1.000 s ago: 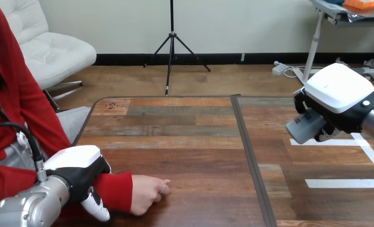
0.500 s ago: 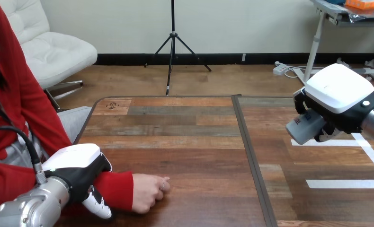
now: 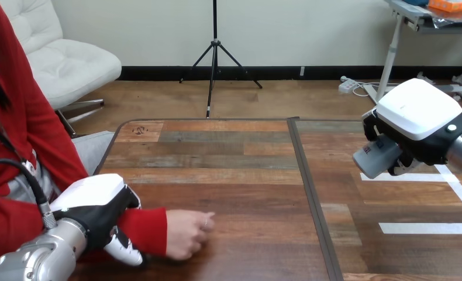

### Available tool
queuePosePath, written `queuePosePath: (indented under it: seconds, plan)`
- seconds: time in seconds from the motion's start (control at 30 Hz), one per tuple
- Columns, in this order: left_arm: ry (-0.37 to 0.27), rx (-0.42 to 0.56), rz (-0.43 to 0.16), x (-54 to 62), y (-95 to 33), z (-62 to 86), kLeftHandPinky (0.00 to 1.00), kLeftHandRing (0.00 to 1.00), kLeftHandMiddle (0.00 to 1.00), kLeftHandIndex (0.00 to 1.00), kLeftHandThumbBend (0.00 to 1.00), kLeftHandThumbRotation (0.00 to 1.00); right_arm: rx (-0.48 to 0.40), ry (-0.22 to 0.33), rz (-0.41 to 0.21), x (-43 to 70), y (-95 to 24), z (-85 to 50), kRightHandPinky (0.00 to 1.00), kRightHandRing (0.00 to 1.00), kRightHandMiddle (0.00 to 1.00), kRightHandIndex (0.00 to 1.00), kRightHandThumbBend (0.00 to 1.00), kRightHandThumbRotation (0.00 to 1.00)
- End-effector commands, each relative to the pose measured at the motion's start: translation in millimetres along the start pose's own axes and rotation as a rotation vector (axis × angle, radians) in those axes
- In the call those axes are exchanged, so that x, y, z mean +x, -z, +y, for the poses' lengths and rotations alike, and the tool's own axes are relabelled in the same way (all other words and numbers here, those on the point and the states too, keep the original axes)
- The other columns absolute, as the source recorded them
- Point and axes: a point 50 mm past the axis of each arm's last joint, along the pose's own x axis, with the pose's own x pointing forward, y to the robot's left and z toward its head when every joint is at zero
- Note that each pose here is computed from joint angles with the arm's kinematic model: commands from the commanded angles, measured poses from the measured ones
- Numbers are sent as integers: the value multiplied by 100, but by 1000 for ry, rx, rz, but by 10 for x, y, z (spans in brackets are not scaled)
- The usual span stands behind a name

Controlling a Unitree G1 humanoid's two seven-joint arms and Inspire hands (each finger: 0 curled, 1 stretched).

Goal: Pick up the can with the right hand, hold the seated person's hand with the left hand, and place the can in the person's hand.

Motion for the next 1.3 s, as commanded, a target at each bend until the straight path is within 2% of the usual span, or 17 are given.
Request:
queuePosePath:
  seconds: [0.0,0.3,0.6,0.73,1.03,1.27]
  plan:
    - [-238,8,-139,-122,-272,439,22,30,39,43,71,0,-18,121,24,175,70,-310,39,45,49,45,73,0]
    - [-278,-5,-172,-169,-333,536,22,29,39,43,71,0,1,95,23,240,26,-321,37,43,47,45,74,0]
    - [-347,-20,-209,-201,-375,616,21,29,38,42,73,0,7,86,10,296,-22,-339,39,44,48,46,73,0]
    - [-381,-55,-232,-211,-394,653,20,28,37,41,75,0,1,95,1,325,-52,-350,39,44,48,46,73,0]
    - [-414,-123,-260,-231,-438,732,20,28,36,41,73,0,-6,112,-17,388,-118,-372,37,42,46,45,70,0]
    - [-450,-141,-286,-242,-472,786,21,28,37,40,73,0,-7,120,-34,445,-170,-411,37,42,47,45,68,0]
